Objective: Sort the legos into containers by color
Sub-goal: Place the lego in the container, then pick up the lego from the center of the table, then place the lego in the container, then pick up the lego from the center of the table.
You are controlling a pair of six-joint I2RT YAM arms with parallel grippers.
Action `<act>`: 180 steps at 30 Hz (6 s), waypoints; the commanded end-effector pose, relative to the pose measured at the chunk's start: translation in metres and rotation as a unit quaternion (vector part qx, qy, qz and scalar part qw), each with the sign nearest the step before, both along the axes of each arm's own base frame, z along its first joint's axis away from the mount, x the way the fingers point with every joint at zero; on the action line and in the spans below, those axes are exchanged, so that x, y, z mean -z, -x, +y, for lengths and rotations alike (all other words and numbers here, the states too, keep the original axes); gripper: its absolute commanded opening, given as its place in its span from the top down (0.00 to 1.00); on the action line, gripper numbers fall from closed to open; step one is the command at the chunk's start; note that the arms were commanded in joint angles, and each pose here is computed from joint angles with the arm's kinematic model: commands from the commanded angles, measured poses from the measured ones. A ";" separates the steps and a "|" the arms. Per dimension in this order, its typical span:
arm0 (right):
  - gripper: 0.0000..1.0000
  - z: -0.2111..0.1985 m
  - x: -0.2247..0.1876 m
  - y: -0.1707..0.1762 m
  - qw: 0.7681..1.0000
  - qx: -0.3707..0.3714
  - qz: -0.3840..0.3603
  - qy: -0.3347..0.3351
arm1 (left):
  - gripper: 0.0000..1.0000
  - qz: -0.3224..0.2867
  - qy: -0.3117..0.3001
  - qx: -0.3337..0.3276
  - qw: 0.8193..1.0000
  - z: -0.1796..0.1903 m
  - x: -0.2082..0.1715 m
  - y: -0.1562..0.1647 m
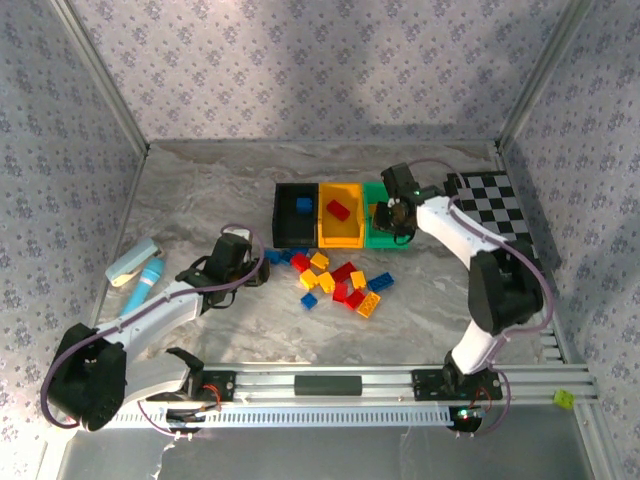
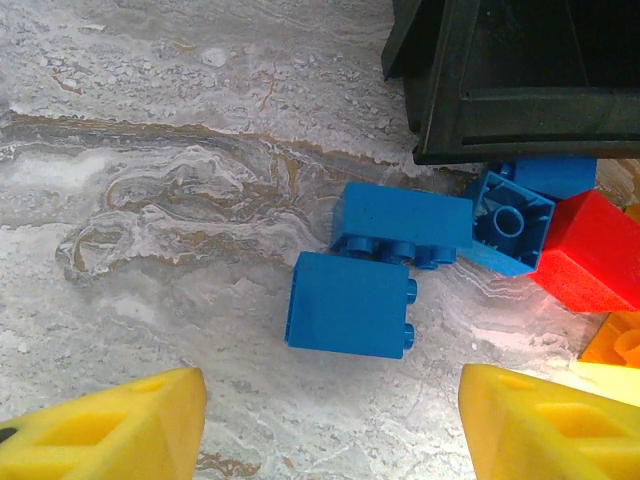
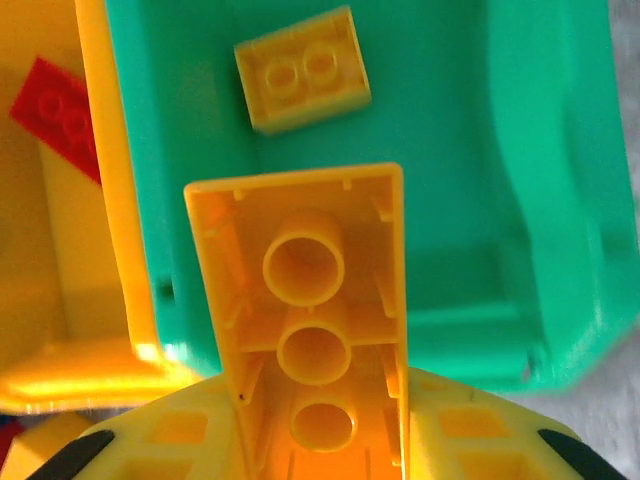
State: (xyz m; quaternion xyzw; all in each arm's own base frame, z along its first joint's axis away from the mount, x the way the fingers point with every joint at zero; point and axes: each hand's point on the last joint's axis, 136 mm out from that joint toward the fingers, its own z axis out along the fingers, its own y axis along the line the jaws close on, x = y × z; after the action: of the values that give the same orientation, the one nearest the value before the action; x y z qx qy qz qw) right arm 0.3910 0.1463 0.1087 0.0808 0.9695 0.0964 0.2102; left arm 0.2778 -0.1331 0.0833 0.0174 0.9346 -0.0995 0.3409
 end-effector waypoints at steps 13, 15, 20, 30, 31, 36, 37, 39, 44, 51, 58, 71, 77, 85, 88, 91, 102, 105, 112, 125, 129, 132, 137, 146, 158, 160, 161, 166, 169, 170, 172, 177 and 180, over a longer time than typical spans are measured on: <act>0.35 0.017 -0.005 0.053 0.997 -0.065 0.007 0.030 | 0.33 -0.003 0.008 0.013 1.000 -0.007 -0.002 -0.005; 0.36 0.016 0.005 0.083 0.997 -0.071 0.023 0.037 | 0.33 0.000 0.017 0.024 1.000 -0.013 -0.002 -0.005; 0.36 0.018 0.025 0.136 0.995 -0.075 0.060 0.025 | 0.33 0.008 0.045 0.056 0.997 -0.029 0.000 -0.004; 0.36 0.005 0.044 0.163 0.995 -0.061 0.063 0.047 | 0.32 0.023 0.064 0.165 0.984 -0.085 0.002 0.010; 0.36 0.005 0.045 0.163 0.995 -0.060 0.063 0.046 | 0.32 0.030 0.061 0.166 0.984 -0.089 0.005 0.010; 0.36 0.002 0.048 0.160 0.996 -0.056 0.056 0.048 | 0.32 0.066 0.053 0.202 0.976 -0.123 0.017 0.013; 0.36 0.002 0.048 0.159 0.996 -0.058 0.056 0.046 | 0.32 0.073 0.047 0.208 0.974 -0.128 0.019 0.014; 0.36 0.002 0.047 0.158 0.996 -0.060 0.052 0.043 | 0.31 0.092 0.034 0.219 0.971 -0.138 0.027 0.015; 0.36 -0.001 0.051 0.158 0.997 -0.053 0.045 0.030 | 0.31 0.139 -0.012 0.236 0.962 -0.148 0.046 0.016; 0.36 -0.015 0.051 0.162 0.998 -0.038 0.036 0.021 | 0.36 0.156 -0.055 0.231 0.959 -0.139 0.056 0.015; 0.36 -0.027 0.049 0.162 0.999 -0.016 0.028 0.005 | 0.39 0.155 -0.077 0.221 0.960 -0.128 0.053 0.024; 0.35 -0.031 0.057 0.162 1.000 -0.006 0.027 -0.006 | 0.37 0.170 -0.081 0.238 0.953 -0.133 0.050 0.030; 0.35 -0.034 0.056 0.162 1.000 -0.017 0.023 -0.001 | 0.37 0.172 -0.087 0.243 0.951 -0.142 0.056 0.023; 0.35 -0.039 0.058 0.163 1.000 -0.012 0.024 0.001 | 0.40 0.181 -0.103 0.242 0.948 -0.146 0.062 0.016; 0.35 -0.039 0.057 0.163 1.000 -0.013 0.021 0.001 | 0.52 0.176 -0.101 0.240 0.949 -0.146 0.058 0.015; 0.35 -0.042 0.059 0.160 1.000 -0.009 0.018 0.000 | 0.52 0.167 -0.093 0.237 0.952 -0.146 0.046 0.016; 0.35 -0.044 0.074 0.157 0.999 -0.008 0.027 -0.021 | 0.51 0.089 -0.037 0.247 0.964 -0.175 -0.045 -0.004; 0.35 -0.042 0.073 0.158 0.999 -0.011 0.028 -0.027 | 0.51 0.073 -0.021 0.259 0.963 -0.202 -0.065 -0.022; 0.35 -0.039 0.074 0.166 0.999 -0.007 0.025 -0.044 | 0.50 0.043 -0.008 0.283 0.958 -0.275 -0.086 -0.078; 0.35 -0.035 0.066 0.168 0.999 -0.013 0.013 -0.039 | 0.34 0.032 0.022 0.298 0.954 -0.352 -0.072 -0.137; 0.35 -0.034 0.067 0.170 0.999 -0.011 0.015 -0.039 | 0.32 0.034 0.017 0.298 0.954 -0.344 -0.083 -0.130; 0.35 -0.032 0.068 0.170 0.999 -0.013 0.011 -0.037 | 0.32 0.028 0.008 0.296 0.955 -0.331 -0.097 -0.121; 0.35 -0.031 0.064 0.163 0.999 -0.011 0.006 -0.035 | 0.32 0.002 0.011 0.281 0.960 -0.297 -0.112 -0.095; 0.35 -0.027 0.066 0.146 1.000 -0.011 -0.002 -0.027 | 0.34 0.007 -0.091 0.158 0.983 -0.162 -0.066 -0.049; 0.35 -0.040 0.060 0.132 0.999 -0.019 -0.004 0.025 | 0.34 0.065 -0.124 0.043 0.989 -0.039 -0.024 -0.014; 0.35 -0.043 0.058 0.132 0.999 -0.018 -0.005 0.026 | 0.34 0.078 -0.140 0.023 0.987 -0.021 -0.017 -0.012; 0.35 -0.044 0.057 0.132 0.999 -0.019 -0.005 0.027 | 0.34 0.083 -0.143 0.016 0.986 -0.016 -0.013 -0.011; 0.34 -0.048 0.059 0.131 1.000 -0.014 -0.012 0.019 | 0.32 0.111 -0.110 -0.009 0.988 -0.006 0.002 -0.014; 0.34 -0.047 0.058 0.131 1.000 -0.018 -0.014 0.020 | 0.32 0.122 -0.084 -0.010 0.989 -0.015 0.009 -0.019; 0.34 -0.047 0.058 0.131 1.000 -0.016 -0.016 0.019 | 0.32 0.128 -0.082 -0.012 0.988 -0.016 0.011 -0.020; 0.34 -0.047 0.059 0.131 1.000 -0.016 -0.012 0.019 | 0.32 0.140 -0.089 -0.015 0.986 -0.017 0.019 -0.022; 0.34 -0.048 0.057 0.131 1.000 -0.015 -0.020 0.018 | 0.32 0.177 -0.102 -0.008 0.979 -0.022 0.037 -0.023; 0.34 -0.047 0.057 0.132 1.000 -0.018 -0.018 0.016 | 0.35 0.178 -0.111 -0.013 0.978 -0.019 0.042 -0.025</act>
State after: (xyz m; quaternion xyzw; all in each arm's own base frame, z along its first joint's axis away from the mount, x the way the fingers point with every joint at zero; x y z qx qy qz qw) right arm 0.2608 0.1022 0.0504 0.0654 0.9683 0.0903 0.2236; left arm 0.2966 -0.1494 0.0344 0.0349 0.9858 0.0135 0.1638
